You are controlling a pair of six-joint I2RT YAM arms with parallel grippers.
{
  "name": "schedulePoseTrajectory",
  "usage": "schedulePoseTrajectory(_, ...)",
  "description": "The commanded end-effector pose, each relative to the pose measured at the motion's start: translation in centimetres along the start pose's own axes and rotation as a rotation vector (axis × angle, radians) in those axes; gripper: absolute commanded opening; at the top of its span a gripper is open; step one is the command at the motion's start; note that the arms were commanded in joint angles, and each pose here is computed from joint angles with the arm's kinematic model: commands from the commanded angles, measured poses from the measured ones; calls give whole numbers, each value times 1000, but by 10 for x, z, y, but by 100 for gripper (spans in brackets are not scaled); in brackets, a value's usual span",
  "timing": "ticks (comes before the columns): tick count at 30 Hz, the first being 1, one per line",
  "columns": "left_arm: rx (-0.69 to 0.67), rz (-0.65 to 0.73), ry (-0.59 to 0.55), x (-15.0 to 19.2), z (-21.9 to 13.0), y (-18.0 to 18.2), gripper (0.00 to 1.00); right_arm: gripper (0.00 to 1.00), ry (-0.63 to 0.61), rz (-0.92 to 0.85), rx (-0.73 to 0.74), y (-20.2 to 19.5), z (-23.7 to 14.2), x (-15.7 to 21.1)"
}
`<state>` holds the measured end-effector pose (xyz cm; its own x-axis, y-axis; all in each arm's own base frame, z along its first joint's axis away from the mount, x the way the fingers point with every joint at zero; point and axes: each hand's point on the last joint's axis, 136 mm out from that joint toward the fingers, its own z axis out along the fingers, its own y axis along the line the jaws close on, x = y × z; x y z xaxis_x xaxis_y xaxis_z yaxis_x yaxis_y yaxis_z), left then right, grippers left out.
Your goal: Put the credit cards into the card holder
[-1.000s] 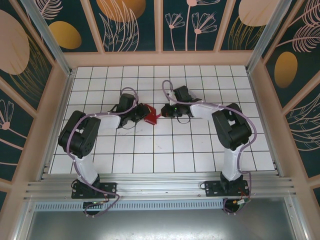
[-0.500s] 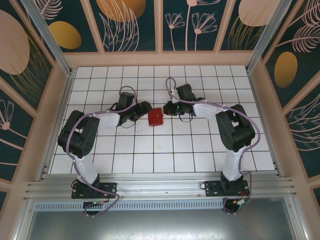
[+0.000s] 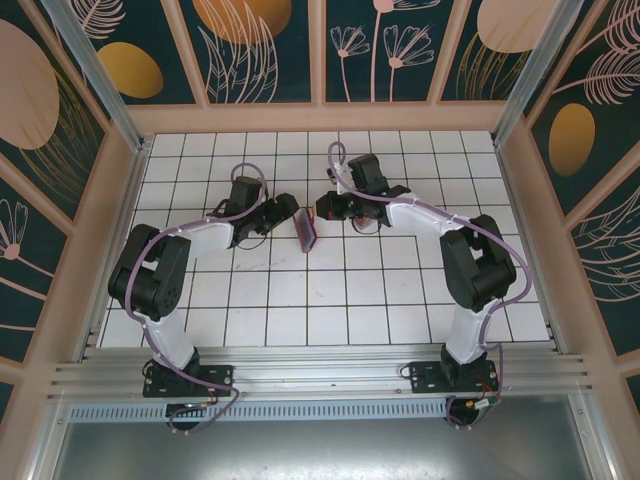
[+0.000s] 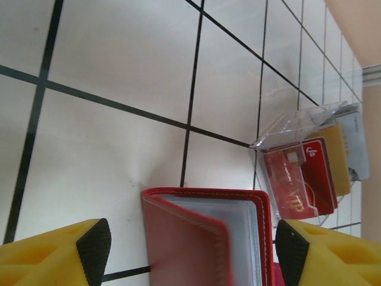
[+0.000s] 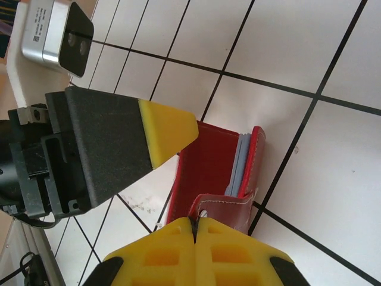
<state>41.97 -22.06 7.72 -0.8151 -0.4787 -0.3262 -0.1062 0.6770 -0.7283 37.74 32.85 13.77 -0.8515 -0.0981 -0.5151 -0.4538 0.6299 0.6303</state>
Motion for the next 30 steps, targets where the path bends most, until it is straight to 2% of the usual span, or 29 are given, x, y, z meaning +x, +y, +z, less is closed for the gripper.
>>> schedulePoseTrajectory(1,68,-33,27,12,-1,-3,73,0,-3,-15,-10,6,1,-8)
schedulePoseTrajectory(7,100,-70,55,23,5,3,47,0,8,1,2,-2,5,-2)
schedulePoseTrajectory(9,89,-62,51,22,4,4,31,0,6,2,8,-3,4,-2)
schedulePoseTrajectory(14,55,-32,46,19,4,6,1,0,21,36,98,-29,7,9)
schedulePoseTrajectory(17,11,-22,52,23,4,19,0,1,34,49,164,-47,6,20)
schedulePoseTrajectory(20,-62,-26,51,26,1,41,0,22,35,34,199,-54,-1,26)
schedulePoseTrajectory(23,-77,-1,53,28,-5,44,0,31,-12,29,197,-54,-16,15)
schedulePoseTrajectory(27,-88,45,74,29,-7,42,0,34,-36,4,175,-46,-27,-1)
schedulePoseTrajectory(30,-81,52,73,27,-6,39,0,35,-6,-8,80,-26,-23,-2)
